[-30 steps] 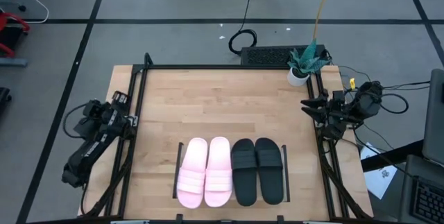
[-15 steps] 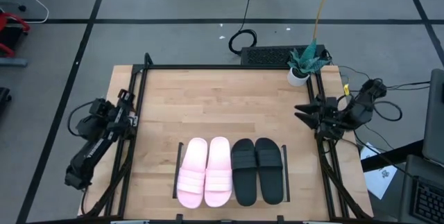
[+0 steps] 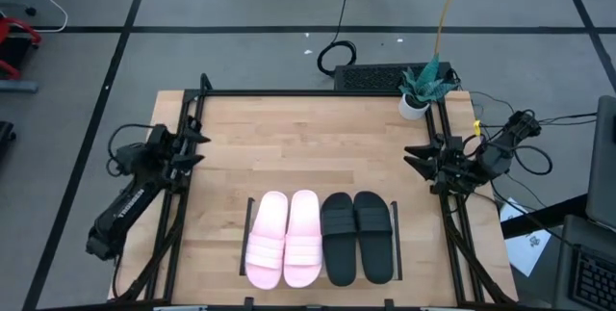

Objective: Pick and place slides into the shelf
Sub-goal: Return to Home Position

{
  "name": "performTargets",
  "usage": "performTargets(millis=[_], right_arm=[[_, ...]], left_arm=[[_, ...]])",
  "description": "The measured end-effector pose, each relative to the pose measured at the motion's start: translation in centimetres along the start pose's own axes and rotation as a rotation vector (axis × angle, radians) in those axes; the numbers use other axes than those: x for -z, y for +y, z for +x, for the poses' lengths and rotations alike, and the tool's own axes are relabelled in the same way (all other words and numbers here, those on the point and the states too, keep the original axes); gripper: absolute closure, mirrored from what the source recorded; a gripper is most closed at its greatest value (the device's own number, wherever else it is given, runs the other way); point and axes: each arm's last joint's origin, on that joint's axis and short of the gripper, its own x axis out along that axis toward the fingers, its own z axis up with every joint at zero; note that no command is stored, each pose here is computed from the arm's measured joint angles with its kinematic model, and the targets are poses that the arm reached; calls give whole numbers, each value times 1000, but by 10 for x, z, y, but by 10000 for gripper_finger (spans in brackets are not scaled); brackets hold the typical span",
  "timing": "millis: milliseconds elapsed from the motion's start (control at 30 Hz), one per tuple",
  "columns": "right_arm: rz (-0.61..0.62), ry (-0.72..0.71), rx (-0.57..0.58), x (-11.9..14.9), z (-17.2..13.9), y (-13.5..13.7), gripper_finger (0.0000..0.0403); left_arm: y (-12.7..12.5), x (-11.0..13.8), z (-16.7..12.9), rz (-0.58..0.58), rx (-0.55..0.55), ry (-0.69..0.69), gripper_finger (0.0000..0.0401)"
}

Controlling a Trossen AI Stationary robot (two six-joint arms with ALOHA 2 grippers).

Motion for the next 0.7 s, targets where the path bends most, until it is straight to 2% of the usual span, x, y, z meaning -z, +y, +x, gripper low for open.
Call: performTargets(millis=[67, 133, 233, 400, 600, 700], right_arm=[[8, 1, 7, 1, 1, 0, 245], [19, 4, 18, 2, 2, 1, 245], [18, 3, 48, 4, 7, 3, 245], [-9, -28, 114, 7, 24, 11, 245], [-3, -23, 180, 18, 49, 16, 245], [10, 0, 182, 24, 60, 16, 245]], left_arm=[[0, 0, 1, 75, 1, -26, 173], [0, 2, 2, 96, 22, -11, 173], [3, 9, 4, 31, 61, 53, 173], [3, 17, 8, -27, 100, 80, 174], [-6, 28, 17, -108, 268, 118, 173], [-11, 32, 20, -90, 352, 130, 173]])
